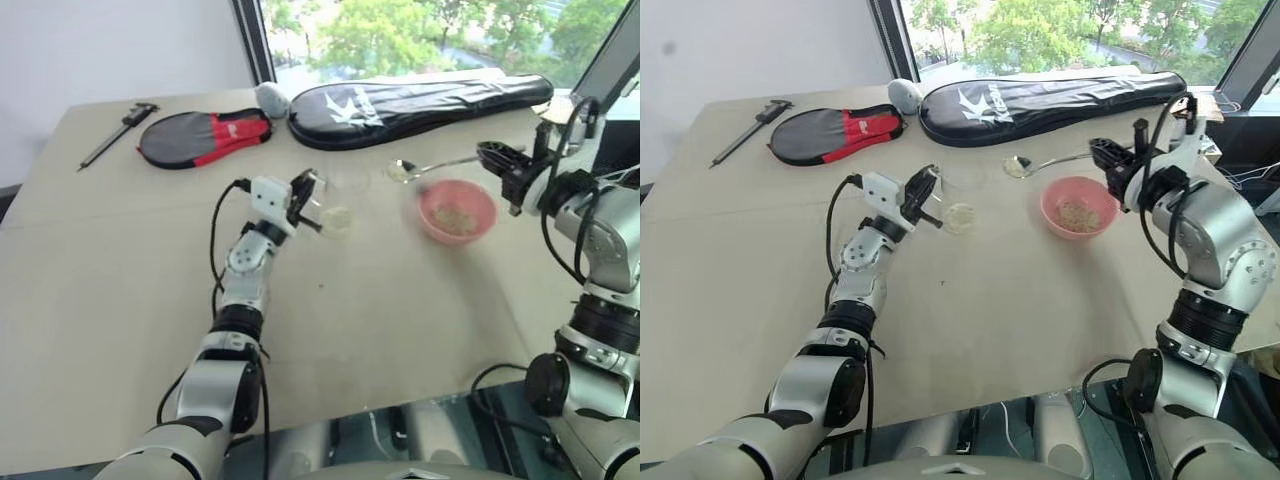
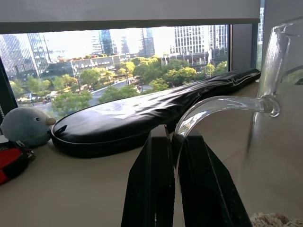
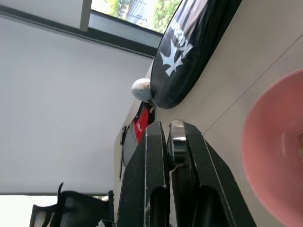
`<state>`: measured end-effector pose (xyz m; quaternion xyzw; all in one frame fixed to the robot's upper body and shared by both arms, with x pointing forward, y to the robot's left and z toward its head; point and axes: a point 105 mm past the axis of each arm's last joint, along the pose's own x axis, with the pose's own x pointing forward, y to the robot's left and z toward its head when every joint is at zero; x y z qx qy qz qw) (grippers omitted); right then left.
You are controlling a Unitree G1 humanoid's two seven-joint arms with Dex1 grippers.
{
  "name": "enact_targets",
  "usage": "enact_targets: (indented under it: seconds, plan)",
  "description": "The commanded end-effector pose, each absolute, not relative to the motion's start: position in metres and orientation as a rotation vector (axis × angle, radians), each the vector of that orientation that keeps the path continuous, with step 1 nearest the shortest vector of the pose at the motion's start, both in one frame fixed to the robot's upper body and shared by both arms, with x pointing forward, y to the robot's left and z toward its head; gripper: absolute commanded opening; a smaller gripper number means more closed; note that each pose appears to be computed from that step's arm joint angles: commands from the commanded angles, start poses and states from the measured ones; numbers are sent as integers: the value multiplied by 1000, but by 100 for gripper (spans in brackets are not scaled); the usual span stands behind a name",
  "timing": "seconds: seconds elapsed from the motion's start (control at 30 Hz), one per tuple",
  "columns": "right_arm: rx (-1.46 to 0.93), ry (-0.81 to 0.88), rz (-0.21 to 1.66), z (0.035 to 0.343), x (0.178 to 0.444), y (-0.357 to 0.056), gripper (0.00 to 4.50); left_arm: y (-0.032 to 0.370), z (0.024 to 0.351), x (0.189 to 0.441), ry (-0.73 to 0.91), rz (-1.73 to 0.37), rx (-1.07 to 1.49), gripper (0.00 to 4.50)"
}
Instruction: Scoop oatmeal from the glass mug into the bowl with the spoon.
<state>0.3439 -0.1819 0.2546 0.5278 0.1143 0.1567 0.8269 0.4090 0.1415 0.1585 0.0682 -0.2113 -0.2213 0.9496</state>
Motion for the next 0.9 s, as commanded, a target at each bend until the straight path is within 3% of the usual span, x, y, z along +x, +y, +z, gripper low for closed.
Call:
enact_targets:
  seconds: [0.03,0.2,0.43,0.6,0.73,0.9]
  plan:
    - [1131,186,311,261,338,-203,0,153,161,410,-431,-413,109,13]
    - [1111,204,241,247,336,-223,0,159,161,408,-425,-403,98,13]
    - [883,236,159,222,338,-242,0,168,158,392,-409,-407,39,13]
    - [509,153,211,225,342,-230,0,179,153,374,-375,-386,31,13]
    - [76,-6,392,255,338,-190,0,184,156,361,-371,-355,28,13]
    - [-294,-107,554,263,329,-165,0,180,161,355,-366,-339,18,13]
